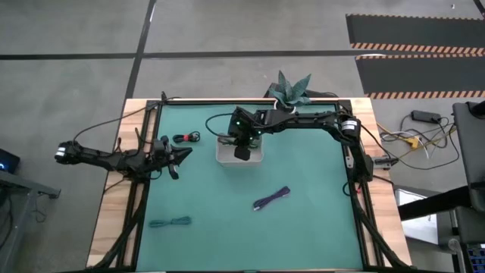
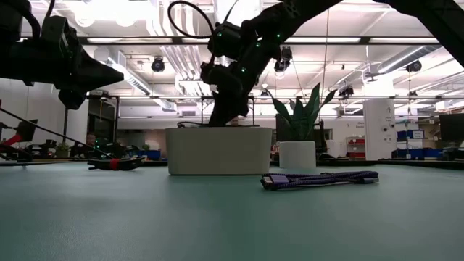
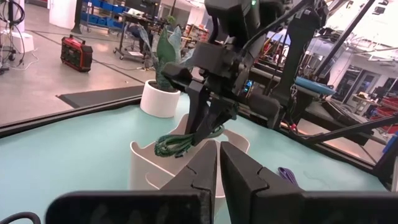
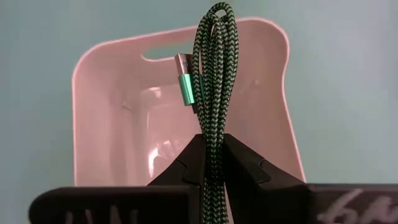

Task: Pick and place USB-C Cables
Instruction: Put the green charger cable into the white bin

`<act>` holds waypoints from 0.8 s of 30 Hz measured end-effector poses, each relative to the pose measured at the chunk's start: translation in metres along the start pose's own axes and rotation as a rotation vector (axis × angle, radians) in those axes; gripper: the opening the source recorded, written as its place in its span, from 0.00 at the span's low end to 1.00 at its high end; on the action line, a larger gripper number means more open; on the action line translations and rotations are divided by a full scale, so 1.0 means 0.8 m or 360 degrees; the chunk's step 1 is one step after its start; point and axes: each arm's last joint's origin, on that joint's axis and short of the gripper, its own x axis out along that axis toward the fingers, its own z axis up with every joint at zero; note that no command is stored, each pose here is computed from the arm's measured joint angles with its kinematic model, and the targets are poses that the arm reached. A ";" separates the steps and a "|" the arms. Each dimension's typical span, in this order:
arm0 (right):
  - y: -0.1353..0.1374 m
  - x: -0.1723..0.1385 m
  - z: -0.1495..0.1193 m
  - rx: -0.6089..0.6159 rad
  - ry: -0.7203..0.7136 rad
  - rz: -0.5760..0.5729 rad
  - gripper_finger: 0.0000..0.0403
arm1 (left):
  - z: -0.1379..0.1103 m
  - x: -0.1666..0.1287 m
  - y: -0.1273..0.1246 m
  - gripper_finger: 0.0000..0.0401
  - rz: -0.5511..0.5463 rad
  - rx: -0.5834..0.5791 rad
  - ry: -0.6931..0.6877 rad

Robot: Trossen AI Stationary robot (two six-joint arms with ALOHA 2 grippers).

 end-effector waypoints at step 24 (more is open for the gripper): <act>0.000 0.024 -0.018 0.0008 -0.0032 0.0000 0.07 | 0.000 0.000 0.000 0.02 0.0008 -0.0001 -0.0004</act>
